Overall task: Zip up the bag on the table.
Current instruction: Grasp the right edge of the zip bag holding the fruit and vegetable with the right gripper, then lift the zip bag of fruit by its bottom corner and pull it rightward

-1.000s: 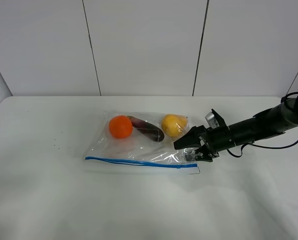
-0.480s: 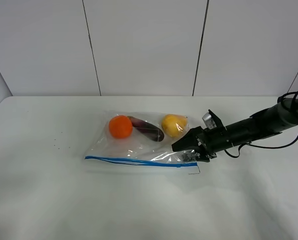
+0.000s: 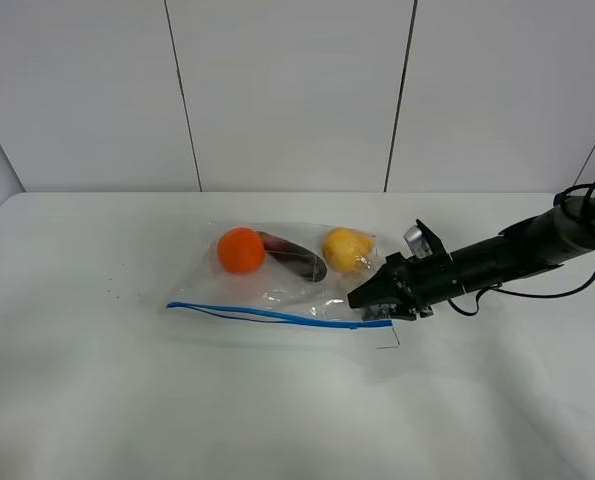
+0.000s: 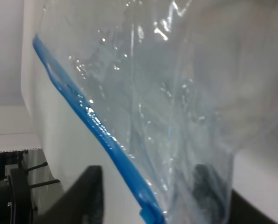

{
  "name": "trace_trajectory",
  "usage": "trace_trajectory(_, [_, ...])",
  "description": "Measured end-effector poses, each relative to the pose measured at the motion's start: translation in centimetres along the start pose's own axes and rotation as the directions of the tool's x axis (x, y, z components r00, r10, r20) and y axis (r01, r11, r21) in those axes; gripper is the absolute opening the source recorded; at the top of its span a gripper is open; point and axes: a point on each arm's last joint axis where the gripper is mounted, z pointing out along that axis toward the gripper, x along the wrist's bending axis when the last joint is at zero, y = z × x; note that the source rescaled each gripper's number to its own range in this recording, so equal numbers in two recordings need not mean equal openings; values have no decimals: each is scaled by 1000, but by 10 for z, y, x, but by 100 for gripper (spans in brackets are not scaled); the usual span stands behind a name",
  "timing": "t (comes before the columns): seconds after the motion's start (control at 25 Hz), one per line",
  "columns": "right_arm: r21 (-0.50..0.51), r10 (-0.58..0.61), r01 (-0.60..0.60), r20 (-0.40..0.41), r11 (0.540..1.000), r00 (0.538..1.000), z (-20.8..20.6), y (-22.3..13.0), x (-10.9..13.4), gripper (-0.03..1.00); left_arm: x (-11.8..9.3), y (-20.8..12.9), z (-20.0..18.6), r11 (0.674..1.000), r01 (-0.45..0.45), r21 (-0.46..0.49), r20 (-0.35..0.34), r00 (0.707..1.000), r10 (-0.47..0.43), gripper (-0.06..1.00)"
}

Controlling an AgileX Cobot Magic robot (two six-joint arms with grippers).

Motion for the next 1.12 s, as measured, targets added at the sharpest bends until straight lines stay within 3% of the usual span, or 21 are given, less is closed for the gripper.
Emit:
trace_trajectory(0.2, [-9,0,0,20,1000,1000,0,1,-2,21,0,0,0,1000,0,0,0,1000,0,100])
trace_trajectory(0.4, [-12,-5,6,28,1000,1000,0,1,-3,1,0,0,0,1000,0,0,0,1000,0,100])
trace_trajectory(0.92, [-16,-49,50,41,999,998,0,2,-4,0,0,0,0,1000,0,0,0,1000,0,100])
trace_trajectory(1.12, [-11,-44,44,12,999,999,0,1,-1,0,0,0,0,1000,0,0,0,1000,0,100])
